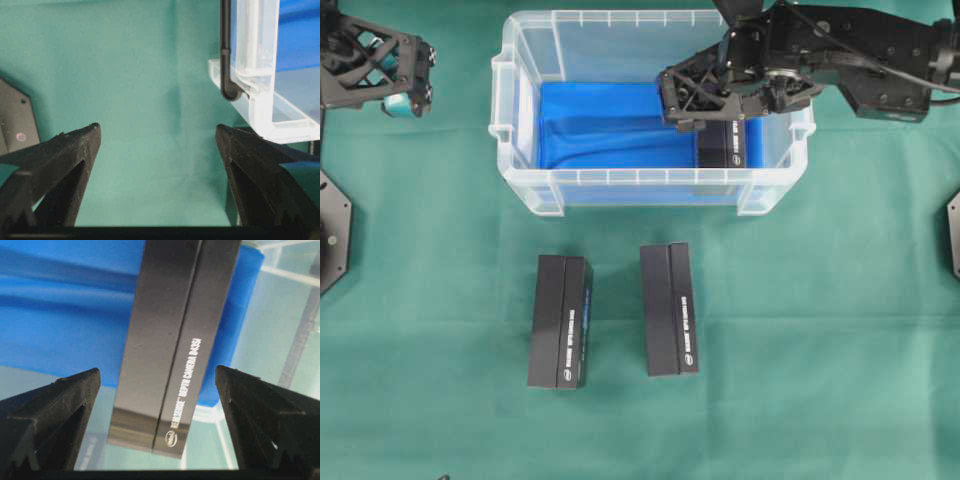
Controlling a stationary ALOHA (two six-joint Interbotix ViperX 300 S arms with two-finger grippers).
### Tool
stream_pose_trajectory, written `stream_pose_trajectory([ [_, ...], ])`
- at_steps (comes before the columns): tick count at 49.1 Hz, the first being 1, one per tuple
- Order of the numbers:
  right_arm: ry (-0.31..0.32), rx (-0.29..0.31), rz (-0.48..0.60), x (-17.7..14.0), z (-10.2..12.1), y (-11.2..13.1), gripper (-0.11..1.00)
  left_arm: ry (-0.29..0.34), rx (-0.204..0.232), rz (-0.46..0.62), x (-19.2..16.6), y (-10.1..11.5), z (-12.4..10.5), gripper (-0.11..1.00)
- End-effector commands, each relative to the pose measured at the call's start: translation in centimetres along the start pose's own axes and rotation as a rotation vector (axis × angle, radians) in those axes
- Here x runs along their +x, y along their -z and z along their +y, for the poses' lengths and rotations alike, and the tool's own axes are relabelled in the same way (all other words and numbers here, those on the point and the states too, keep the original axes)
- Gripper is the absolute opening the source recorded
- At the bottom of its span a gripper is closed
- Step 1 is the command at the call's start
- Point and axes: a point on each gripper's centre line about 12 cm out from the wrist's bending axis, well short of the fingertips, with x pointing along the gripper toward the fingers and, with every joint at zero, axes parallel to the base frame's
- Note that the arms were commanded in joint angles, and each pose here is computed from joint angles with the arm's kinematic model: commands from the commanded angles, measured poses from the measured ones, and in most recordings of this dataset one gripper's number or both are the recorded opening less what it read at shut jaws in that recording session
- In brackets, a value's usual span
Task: Take out the box from the case.
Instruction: 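Lower the right gripper around the right black box pair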
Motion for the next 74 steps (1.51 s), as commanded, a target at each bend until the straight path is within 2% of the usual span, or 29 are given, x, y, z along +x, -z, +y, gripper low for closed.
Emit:
stream_pose_trajectory([
  [1,-0.017,0.004,-0.008,-0.5,0.0,-0.1,0.91,0.021,0.000,-0.010,-0.6,-0.1,0.0,0.97],
  [21,-0.050,0.035,-0.009,1.4,-0.4,0.2,0.91,0.023,0.006,-0.007,-0.6,0.0,-0.1,0.97],
  [44,-0.016,0.042,0.009,5.6,-0.7,0.5,0.91,0.020,0.017,-0.004,-0.5,0.4,-0.1,0.97],
  [63,-0.017,0.050,0.021,5.8,-0.5,0.6,0.91,0.021,0.020,-0.001,-0.4,0.6,-0.2,0.97],
  [68,-0.021,0.052,0.021,5.7,-0.5,0.6,0.85,0.022,0.021,0.000,-0.5,0.7,-0.2,0.97],
  [72,-0.023,0.056,0.025,5.6,-0.4,0.6,0.69,0.021,0.023,-0.001,-0.5,0.7,-0.2,0.97],
  [74,-0.026,0.057,0.026,5.5,-0.3,0.6,0.66,0.020,0.023,0.001,-0.5,0.7,-0.2,0.97],
])
